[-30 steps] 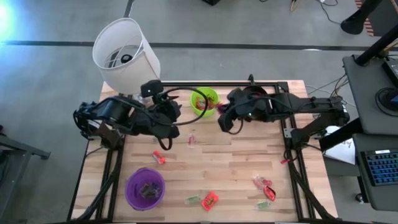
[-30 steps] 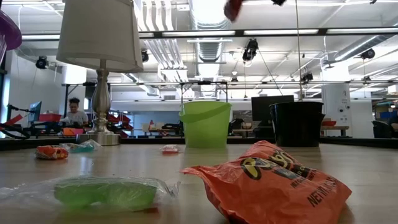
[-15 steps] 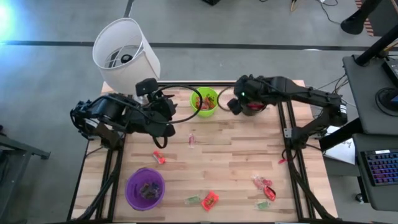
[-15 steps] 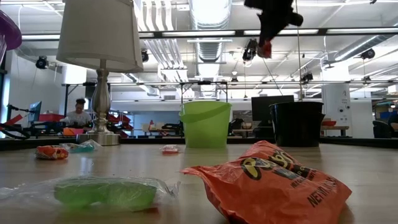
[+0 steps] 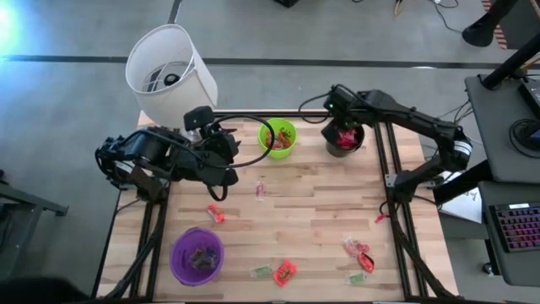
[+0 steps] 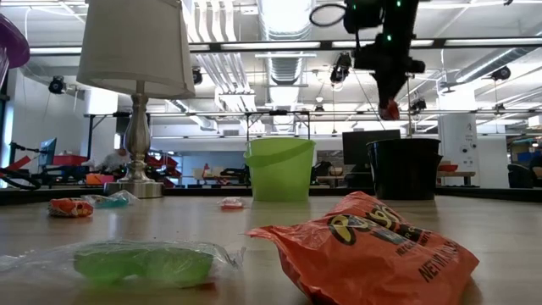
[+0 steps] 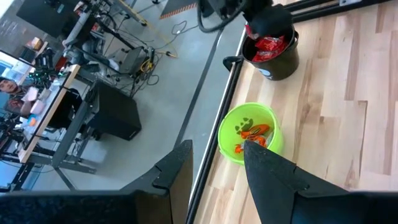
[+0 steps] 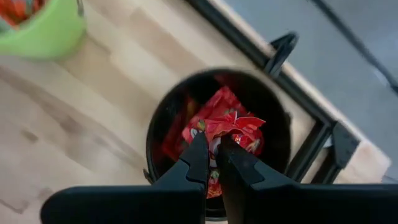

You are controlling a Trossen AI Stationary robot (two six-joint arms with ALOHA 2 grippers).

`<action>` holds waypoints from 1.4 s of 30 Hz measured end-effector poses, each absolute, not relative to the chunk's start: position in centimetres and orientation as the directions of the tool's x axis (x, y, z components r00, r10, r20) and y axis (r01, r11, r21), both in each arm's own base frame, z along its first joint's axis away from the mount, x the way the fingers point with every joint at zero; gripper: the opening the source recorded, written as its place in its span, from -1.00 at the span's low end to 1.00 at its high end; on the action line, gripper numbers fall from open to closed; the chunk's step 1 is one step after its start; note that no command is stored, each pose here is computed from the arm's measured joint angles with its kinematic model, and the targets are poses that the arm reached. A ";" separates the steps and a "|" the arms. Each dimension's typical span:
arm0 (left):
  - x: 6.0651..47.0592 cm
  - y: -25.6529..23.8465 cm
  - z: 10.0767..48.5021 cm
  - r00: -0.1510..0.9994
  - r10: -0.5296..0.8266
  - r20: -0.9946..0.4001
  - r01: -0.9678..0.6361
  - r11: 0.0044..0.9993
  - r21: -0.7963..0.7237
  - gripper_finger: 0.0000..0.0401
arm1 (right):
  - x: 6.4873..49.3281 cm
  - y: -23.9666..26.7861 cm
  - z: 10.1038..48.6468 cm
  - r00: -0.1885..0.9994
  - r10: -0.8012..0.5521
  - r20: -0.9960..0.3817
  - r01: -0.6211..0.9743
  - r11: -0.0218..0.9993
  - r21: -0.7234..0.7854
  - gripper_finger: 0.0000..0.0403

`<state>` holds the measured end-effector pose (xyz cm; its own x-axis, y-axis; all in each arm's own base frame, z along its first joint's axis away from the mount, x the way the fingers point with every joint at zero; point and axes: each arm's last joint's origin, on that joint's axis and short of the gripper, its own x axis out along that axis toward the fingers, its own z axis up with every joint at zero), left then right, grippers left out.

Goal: Sort candy
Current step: Put the red candy into the black bucket, then put the orange gummy into the violet bucket

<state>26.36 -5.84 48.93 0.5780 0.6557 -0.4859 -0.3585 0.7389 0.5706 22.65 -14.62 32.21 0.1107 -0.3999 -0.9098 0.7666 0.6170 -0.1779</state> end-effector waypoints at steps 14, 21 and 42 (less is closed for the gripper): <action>26.4 -5.8 48.9 0.578 0.656 -0.486 -0.356 0.738 0.573 -0.37 | 21.7 -15.6 28.7 0.055 -0.340 -0.939 0.715 0.670 -0.201 -0.93; 26.4 -5.9 48.9 0.589 0.624 -0.514 -0.328 0.765 0.554 -0.37 | 21.5 -15.9 28.4 0.072 -0.298 -0.952 0.719 0.677 -0.157 -0.77; 26.6 -5.7 48.6 0.607 0.521 -0.600 -0.262 0.844 0.468 -0.36 | 19.1 -13.5 31.3 -0.032 -0.058 -0.998 0.797 0.600 -0.061 -0.19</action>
